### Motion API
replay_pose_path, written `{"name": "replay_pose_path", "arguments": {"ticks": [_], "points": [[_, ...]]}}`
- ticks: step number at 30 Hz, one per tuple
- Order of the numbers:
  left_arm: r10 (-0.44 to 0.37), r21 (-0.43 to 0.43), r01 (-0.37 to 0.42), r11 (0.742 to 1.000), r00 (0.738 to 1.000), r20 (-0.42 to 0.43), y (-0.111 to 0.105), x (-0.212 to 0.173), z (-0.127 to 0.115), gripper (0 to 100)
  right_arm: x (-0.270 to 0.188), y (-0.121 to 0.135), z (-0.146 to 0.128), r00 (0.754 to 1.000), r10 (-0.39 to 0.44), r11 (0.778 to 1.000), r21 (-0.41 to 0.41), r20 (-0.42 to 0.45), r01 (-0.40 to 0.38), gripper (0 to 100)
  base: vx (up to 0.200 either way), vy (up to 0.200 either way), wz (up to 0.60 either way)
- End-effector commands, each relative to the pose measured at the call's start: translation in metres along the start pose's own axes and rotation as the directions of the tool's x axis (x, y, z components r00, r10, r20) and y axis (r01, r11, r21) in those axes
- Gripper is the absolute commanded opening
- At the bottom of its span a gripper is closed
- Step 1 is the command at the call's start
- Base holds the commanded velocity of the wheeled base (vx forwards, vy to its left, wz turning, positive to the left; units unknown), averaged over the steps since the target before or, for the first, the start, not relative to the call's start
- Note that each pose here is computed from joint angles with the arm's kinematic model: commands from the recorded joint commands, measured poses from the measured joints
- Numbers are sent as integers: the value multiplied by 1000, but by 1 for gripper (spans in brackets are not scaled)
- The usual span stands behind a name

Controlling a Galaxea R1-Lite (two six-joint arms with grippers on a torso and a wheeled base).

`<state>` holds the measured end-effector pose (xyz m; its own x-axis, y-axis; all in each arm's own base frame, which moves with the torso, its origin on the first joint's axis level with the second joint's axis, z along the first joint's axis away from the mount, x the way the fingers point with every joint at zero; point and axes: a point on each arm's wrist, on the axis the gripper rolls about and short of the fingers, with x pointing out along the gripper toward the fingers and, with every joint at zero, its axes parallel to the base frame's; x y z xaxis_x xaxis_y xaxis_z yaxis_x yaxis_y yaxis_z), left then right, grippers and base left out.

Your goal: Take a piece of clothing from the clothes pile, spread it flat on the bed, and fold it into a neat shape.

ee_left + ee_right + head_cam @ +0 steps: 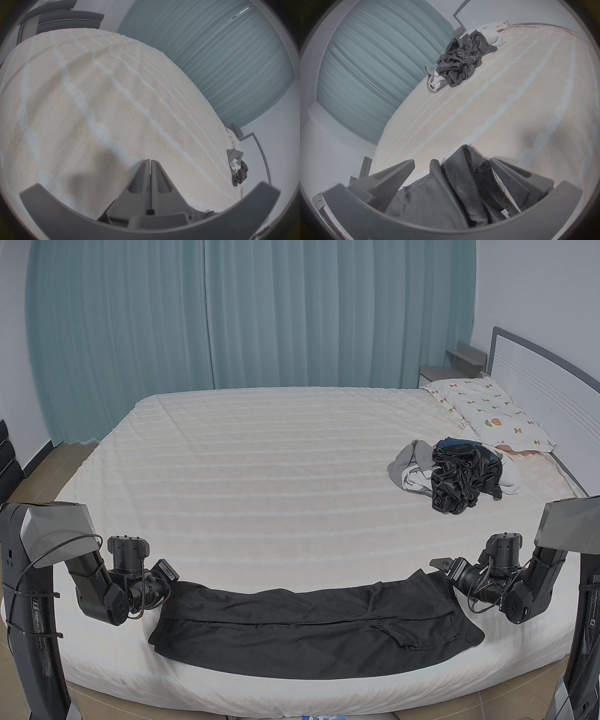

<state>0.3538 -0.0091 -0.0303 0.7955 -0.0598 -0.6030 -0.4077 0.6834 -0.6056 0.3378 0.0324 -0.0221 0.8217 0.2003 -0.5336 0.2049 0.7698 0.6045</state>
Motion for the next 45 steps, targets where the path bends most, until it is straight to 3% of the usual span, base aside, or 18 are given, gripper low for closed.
{"name": "replay_pose_path", "arguments": {"ticks": [1, 13, 19, 20, 22, 23, 27, 31, 34, 36, 39, 45], "points": [[4, 1, -4, 1000, 1000, -4, 1, 1, -1, 0, 11, -3, -2, 1000, -6, 1000, 0, -8, 6, 0, 0, 0, 0], [28, -7, -28, 1000, 999, 21, 5, 0, 2, 0, 17, -24, 12, 998, -43, 998, 53, 39, 41, 0, 0, 0, 0], [35, -5, -35, 999, 999, 12, 7, -1, 0, 0, 16, -22, 9, 999, -38, 997, 67, 34, 36, 0, 0, 0, 0], [35, -3, -35, 999, 999, 10, 7, -2, -1, 0, 16, -22, 10, 999, -35, 997, 67, 38, 33, 100, 0, 0, 0], [37, -4, -37, 999, 999, 9, 7, -3, -1, 0, 14, -21, 10, 999, -30, 998, 65, 43, 27, 100, 0, 0, 0], [36, -5, -36, 999, 999, 8, 7, -4, -1, 100, 12, -19, 12, 998, -20, 998, 64, 62, 16, 100, 0, 0, 0], [34, -13, -34, 999, 999, 11, 7, -5, 1, 100, -5, -10, 18, 995, 4, 998, 58, 98, -10, 100, 0, 0, 0], [8, -8, -8, 1000, 999, 35, 0, -23, 9, 100, -41, 13, 15, 994, 48, 993, 105, 95, -58, 100, 0, 0, 0], [-20, -2, 20, 1000, 999, 37, -2, -33, 11, 100, -57, 23, 10, 995, 67, 988, 134, 79, -77, 100, 0, 0, 0], [-26, -6, 27, 1000, 999, 41, -2, -34, 11, 100, -72, 31, -8, 997, 80, 984, 161, 21, -82, 100, 0, 0, 0], [-30, -10, 30, 999, 998, 49, 1, -37, 11, 100, -83, 35, -37, 995, 69, 980, 192, -72, -53, 100, -200, 0, 0], [-69, -23, 69, 997, 998, 0, 6, -46, 13, 100, -74, 28, -65, 991, -26, 975, 214, -133, 55, 100, -200, 0, 0]]}}
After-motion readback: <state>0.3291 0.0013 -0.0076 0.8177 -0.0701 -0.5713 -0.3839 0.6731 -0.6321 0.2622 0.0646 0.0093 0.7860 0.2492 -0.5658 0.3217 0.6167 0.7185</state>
